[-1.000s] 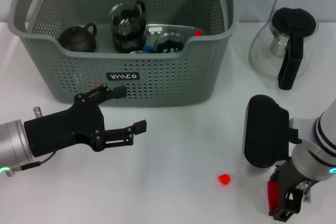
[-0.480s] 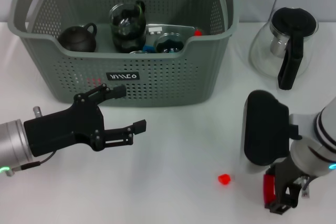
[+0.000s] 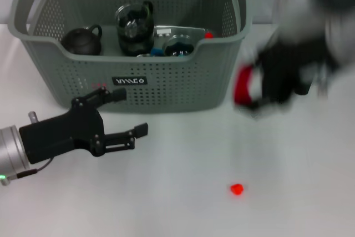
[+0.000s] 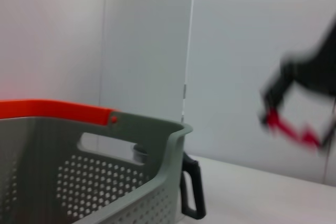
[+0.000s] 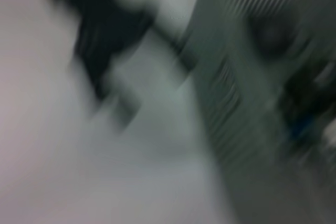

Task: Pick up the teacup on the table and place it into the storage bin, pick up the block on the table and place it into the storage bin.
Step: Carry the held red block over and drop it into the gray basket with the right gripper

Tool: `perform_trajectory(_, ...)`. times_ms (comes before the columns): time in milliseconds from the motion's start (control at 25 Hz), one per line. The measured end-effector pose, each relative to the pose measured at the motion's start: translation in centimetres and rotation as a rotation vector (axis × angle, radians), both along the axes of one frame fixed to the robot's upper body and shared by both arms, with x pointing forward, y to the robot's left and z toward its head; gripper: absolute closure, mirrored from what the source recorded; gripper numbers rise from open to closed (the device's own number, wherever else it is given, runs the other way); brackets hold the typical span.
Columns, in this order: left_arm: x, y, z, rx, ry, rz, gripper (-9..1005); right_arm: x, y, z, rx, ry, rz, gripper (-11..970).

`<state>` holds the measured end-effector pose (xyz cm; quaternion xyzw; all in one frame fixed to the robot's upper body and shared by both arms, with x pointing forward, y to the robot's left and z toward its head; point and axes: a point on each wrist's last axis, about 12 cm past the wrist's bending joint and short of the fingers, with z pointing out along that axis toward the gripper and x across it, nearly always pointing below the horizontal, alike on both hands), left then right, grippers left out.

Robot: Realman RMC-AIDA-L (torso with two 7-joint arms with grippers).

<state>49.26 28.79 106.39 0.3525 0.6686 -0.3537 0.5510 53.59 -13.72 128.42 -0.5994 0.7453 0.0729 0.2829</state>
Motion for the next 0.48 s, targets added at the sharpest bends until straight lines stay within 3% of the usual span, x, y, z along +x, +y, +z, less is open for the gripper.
perform_trajectory(120, -0.3, 0.2, -0.2, 0.004, -0.006, 0.01, 49, 2.3, 0.7, 4.4, 0.183, -0.125, -0.049, 237)
perform_trajectory(240, -0.5, 0.3, -0.3, 0.004, -0.004, 0.015, 49, 5.1, 2.0, 6.6, 0.335, -0.229, -0.089, 212)
perform_trajectory(320, -0.5, 0.4, -0.3, 0.003, -0.003, 0.015, 49, 7.1, 2.7, 6.6, 0.38, -0.234, -0.123, 196)
perform_trajectory(480, -0.6, 0.3, -0.3, 0.001, -0.004, 0.012, 49, 11.1, 3.3, 4.7, 0.368, -0.192, -0.203, 163)
